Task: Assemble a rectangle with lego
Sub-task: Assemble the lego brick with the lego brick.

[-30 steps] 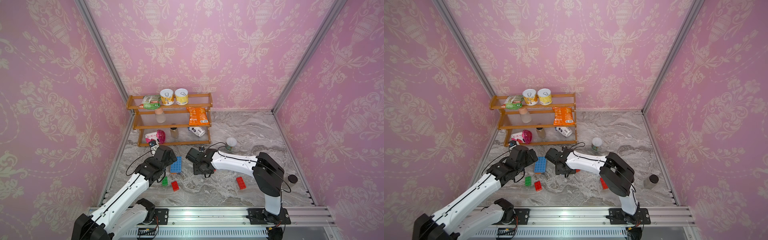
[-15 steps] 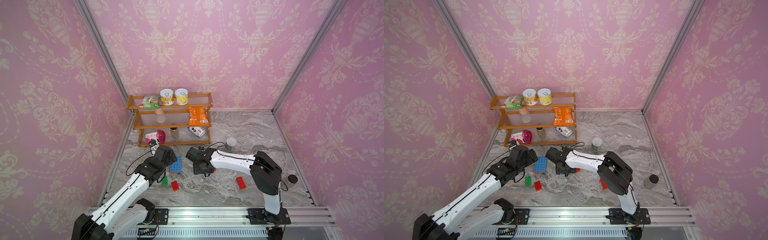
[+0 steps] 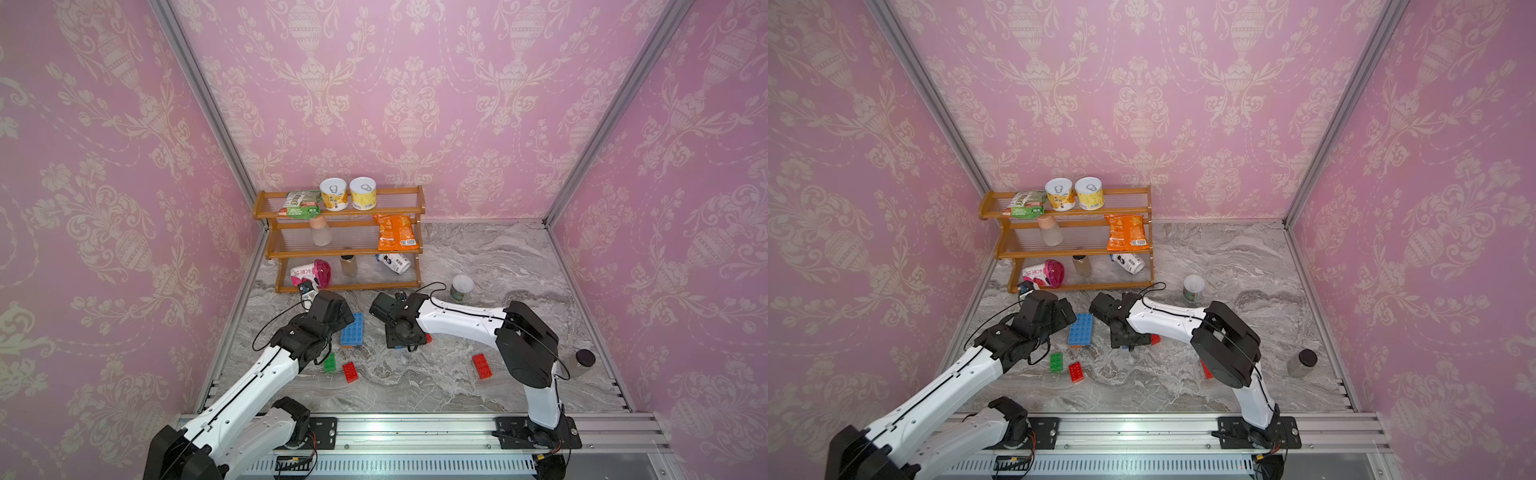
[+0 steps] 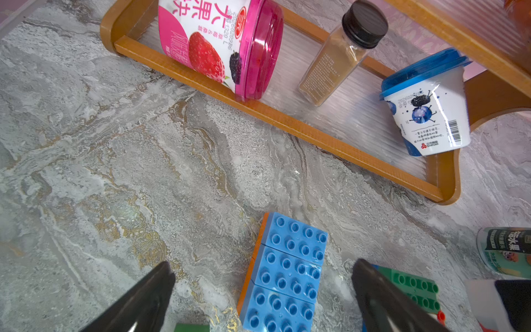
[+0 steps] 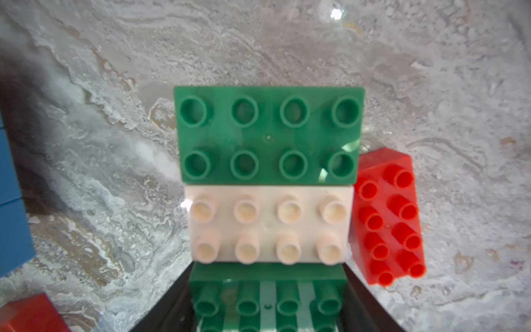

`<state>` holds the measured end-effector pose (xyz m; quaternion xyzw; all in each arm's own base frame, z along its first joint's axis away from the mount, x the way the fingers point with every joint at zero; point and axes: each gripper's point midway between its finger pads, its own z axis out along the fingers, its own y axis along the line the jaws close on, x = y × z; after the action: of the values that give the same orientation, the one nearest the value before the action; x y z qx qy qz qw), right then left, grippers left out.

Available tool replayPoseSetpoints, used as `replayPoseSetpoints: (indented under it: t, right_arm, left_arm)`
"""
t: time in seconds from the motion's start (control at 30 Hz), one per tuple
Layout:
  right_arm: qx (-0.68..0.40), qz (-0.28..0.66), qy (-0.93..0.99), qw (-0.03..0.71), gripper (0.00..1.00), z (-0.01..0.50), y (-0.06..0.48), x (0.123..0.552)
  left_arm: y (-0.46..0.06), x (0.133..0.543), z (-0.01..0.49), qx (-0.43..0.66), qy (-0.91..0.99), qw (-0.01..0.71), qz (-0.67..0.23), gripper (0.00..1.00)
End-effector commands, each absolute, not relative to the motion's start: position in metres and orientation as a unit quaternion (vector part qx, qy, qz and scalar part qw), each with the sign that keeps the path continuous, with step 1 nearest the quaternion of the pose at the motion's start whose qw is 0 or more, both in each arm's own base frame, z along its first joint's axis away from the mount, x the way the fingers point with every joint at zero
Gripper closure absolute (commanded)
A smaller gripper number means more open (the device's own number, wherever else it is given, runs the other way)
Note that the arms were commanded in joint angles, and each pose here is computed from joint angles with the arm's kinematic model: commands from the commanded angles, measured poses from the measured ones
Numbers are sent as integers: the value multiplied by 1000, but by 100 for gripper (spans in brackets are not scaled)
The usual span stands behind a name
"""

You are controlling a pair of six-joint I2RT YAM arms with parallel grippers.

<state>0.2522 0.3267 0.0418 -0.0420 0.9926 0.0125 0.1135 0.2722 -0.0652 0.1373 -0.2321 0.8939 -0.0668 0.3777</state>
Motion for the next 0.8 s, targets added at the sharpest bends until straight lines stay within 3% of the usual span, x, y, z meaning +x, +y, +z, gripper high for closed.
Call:
replayPoseSetpoints:
  t: [0.0,0.37,0.77]
  right_arm:
    - [-57,-39,995,77,60,18,308,242]
    - [-45,-94,994,33,85,-11,292,231]
    - [-36,-29,998,34,87,-5,329,234]
  left_arm:
    - [-59,272,135,-241,893,376,-54,1]
    - [-62,275,135,-237,895,374,-56,1]
    - [-61,276,136,-232,895,377,-52,1]
